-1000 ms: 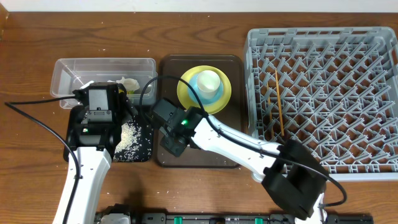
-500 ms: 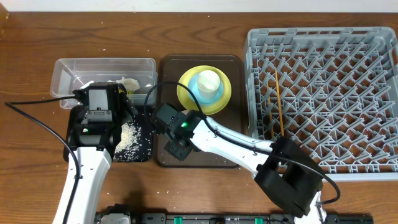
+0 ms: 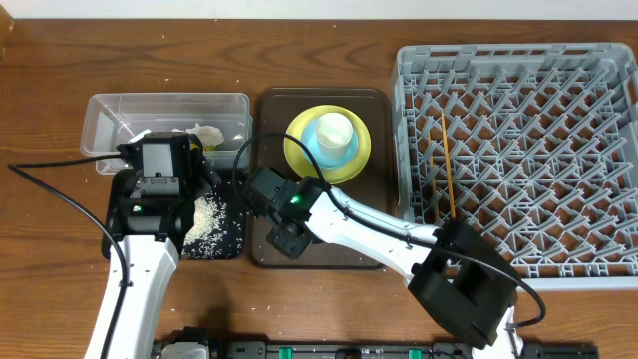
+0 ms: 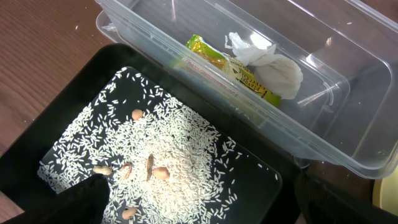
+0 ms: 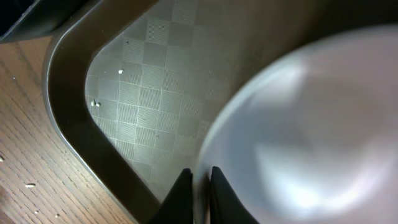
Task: Sort waste into correct bins and load items into the dishwasher rack
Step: 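Close right gripper on white bowl rim, then lift white bowl with right gripper and carry to back of gray rack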
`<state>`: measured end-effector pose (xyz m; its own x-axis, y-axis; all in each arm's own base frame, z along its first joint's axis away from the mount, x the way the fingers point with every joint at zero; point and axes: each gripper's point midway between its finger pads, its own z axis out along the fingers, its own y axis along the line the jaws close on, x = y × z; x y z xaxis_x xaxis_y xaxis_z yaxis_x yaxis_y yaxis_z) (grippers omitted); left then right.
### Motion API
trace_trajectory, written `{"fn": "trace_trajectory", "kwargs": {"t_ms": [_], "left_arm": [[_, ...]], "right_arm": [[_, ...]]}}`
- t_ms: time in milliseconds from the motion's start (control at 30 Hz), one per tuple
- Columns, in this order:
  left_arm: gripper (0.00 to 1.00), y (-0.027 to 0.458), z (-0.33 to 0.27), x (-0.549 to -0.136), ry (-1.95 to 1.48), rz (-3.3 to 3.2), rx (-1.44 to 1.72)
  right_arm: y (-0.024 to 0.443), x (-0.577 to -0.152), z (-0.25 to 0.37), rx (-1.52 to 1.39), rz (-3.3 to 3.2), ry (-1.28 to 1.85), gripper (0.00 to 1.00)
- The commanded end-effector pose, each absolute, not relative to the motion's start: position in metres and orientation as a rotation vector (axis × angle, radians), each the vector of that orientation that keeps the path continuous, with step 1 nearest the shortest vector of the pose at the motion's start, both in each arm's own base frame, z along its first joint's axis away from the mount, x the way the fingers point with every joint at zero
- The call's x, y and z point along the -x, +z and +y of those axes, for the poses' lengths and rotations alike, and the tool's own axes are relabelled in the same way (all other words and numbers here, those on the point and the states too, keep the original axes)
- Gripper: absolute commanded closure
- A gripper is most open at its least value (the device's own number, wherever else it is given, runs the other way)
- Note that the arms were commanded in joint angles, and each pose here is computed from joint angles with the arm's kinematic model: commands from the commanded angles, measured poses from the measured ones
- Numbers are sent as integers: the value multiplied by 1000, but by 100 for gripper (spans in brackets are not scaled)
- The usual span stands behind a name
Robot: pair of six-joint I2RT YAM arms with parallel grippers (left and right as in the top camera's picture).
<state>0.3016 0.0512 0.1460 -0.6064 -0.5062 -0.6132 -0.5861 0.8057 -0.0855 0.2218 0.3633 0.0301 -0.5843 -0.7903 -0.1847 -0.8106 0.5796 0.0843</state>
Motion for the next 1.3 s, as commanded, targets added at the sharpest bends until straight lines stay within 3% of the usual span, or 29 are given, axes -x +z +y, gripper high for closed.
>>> {"fn": "trace_trajectory", "kwargs": {"t_ms": [0,433,800,1033,1267], "left_arm": [[2,151,55,-304,180,2325,821],[2,151,55,-304,180,2326,821],[2,151,55,-304,180,2326,821],[2,151,54,-304,171,2329,819],[2,151,54,-304,171,2329,819]], "right_arm": [[23,-217,361,1383,2694,231,99],[41,-204,360,1408,2736,306,99],[171,-229,366,1258,2525,538,99],[248,-280,315,998,2405,675,99],[314,-347,262,801,2147,1084,99]]}}
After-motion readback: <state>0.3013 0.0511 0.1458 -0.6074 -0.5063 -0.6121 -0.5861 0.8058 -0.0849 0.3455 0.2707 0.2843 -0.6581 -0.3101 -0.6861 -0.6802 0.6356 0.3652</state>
